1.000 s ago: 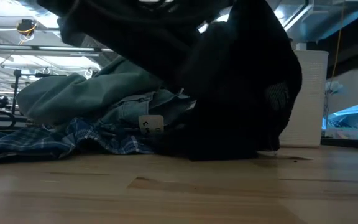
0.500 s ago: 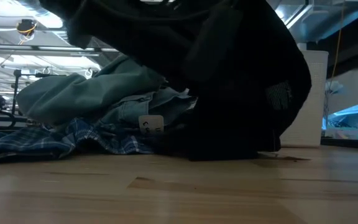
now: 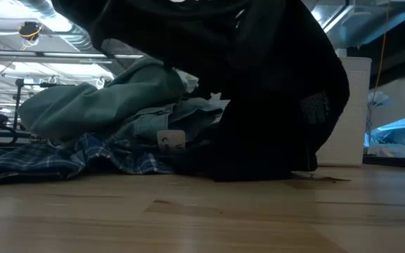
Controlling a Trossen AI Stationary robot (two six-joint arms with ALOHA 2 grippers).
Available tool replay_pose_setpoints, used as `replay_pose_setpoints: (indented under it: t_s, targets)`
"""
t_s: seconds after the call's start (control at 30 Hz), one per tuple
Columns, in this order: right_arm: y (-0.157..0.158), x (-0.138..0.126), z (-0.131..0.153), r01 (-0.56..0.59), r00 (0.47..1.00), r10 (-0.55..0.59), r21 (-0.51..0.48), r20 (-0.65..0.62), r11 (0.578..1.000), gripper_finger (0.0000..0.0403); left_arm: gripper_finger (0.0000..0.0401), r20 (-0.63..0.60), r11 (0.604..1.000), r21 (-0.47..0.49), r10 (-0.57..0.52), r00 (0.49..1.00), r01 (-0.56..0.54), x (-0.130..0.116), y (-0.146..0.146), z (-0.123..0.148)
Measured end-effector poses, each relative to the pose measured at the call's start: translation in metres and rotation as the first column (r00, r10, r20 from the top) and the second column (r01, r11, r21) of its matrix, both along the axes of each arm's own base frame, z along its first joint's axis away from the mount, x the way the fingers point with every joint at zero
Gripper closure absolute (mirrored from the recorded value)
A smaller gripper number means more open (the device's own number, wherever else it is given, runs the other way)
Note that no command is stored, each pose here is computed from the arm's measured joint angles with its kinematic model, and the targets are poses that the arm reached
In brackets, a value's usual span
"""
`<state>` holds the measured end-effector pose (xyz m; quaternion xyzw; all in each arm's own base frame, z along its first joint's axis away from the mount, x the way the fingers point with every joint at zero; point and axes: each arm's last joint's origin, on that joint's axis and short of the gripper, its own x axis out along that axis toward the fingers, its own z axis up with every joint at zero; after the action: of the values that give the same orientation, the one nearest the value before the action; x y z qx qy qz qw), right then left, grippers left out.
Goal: Sort clothes
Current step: Put the black boxer into the white laundry bin
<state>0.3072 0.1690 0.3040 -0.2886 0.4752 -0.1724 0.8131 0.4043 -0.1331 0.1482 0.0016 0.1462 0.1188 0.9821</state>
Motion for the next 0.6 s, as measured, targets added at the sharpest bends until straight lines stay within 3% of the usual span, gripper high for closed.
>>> replay_pose_setpoints:
  t_s: [0.13,0.33,0.5,0.6]
  targets:
    - [0.000,0.000,0.000,0.000,1.000,0.000,-0.001,0.000,1.000,0.0374,0.0295,-0.028,1.000,0.014,0.000,1.000,0.001,-0.001,0.001,-0.003]
    - [0.000,0.000,0.000,0.001,1.000,-0.001,-0.008,0.004,1.000,0.0374,0.0390,-0.096,0.998,0.050,-0.028,0.995,0.033,-0.003,-0.001,-0.008]
    - [0.004,-0.009,0.002,-0.004,1.000,0.004,-0.017,-0.012,1.000,0.0374,0.0387,-0.171,0.992,0.029,-0.116,0.978,0.123,-0.012,-0.015,-0.011]
    - [0.008,-0.022,0.007,0.013,1.000,-0.013,-0.026,-0.007,1.000,0.0374,0.0396,-0.223,0.977,0.011,-0.206,0.953,0.214,-0.021,-0.028,0.001]
